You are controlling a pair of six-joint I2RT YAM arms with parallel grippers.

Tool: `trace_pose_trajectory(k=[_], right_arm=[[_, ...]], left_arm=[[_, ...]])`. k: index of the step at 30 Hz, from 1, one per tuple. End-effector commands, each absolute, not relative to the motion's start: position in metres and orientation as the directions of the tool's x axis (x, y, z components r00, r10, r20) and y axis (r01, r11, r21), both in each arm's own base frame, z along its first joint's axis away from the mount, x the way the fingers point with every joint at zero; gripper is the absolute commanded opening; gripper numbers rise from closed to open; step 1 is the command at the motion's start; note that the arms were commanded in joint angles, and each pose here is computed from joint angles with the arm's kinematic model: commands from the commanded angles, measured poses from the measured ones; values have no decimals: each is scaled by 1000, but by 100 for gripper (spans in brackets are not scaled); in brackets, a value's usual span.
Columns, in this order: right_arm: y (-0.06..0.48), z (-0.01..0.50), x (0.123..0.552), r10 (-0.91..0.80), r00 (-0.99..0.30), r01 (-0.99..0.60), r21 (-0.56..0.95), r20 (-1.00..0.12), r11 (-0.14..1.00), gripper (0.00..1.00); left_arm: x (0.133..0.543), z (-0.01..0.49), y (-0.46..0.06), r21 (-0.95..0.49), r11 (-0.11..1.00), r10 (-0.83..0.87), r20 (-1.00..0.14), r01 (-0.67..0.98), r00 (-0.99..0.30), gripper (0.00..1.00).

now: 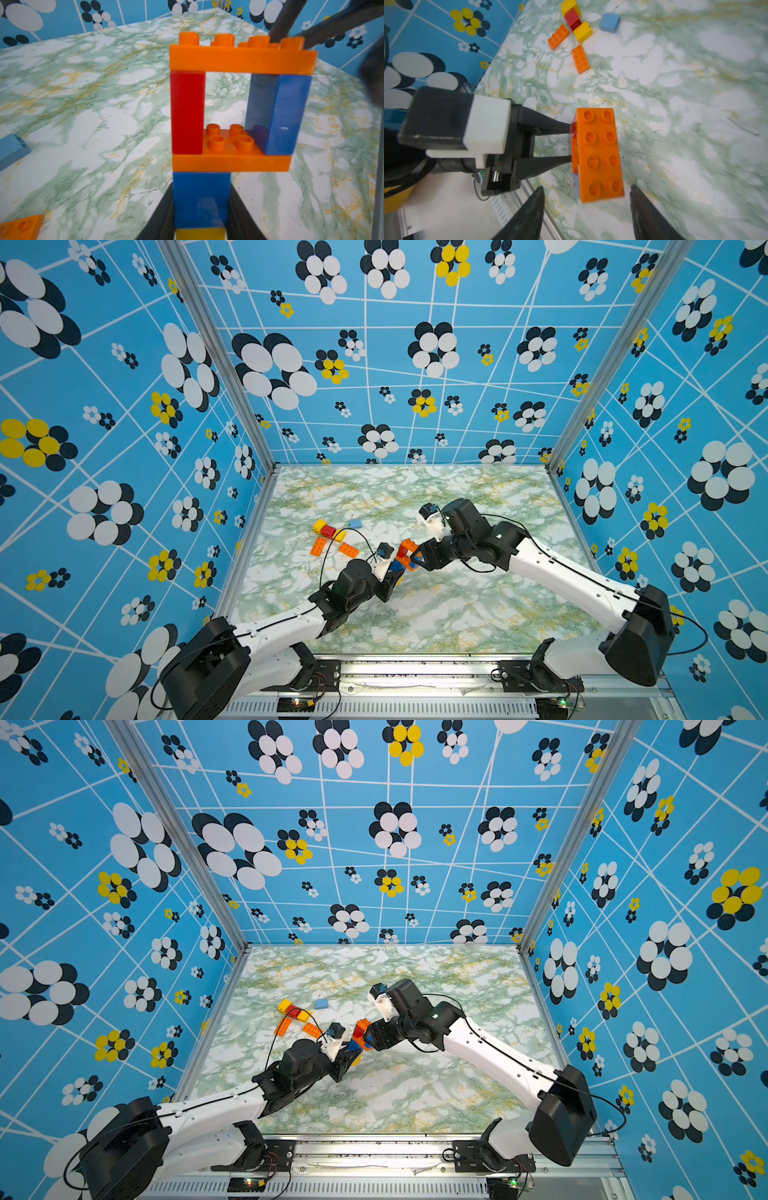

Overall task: Assemble the letter p with lego
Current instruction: Place the lego brick at the center of the board.

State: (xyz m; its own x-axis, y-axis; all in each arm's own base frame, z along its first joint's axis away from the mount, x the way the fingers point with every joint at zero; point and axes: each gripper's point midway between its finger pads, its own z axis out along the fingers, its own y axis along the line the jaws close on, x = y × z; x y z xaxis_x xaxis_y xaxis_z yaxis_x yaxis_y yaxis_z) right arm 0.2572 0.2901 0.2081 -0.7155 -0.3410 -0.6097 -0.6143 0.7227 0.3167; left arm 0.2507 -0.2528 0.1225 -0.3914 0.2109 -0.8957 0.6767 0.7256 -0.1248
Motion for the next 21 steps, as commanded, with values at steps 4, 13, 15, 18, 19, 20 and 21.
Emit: trace_pose_trajectory(k=[4,13,15,18,19,20,21], right_arm=[[194,250,287,-160,-633,-394,138,-758,909,67],[124,263,254,-33,-517,-232,103,-855,967,64],[124,251,245,-32,-528,-257,123,-849,958,64],[124,228,233,-26,-573,-267,156,-819,951,63],[123,222,229,-20,-585,-265,168,-811,949,63],[122,216,226,-16,-595,-262,175,-803,949,63],[121,211,223,-9,-602,-258,184,-799,949,63]], left_arm=[[293,113,-267,-118,818,247,-812,563,-529,29],[380,83,-271,-140,960,101,-636,244,-765,27],[401,77,-262,-144,977,39,-596,155,-802,27],[428,72,-254,-139,988,-16,-548,72,-836,27],[435,73,-253,-121,991,-17,-538,57,-843,27],[442,72,-252,-103,994,-14,-527,47,-849,27],[449,73,-250,-90,995,-19,-516,33,-857,27]])
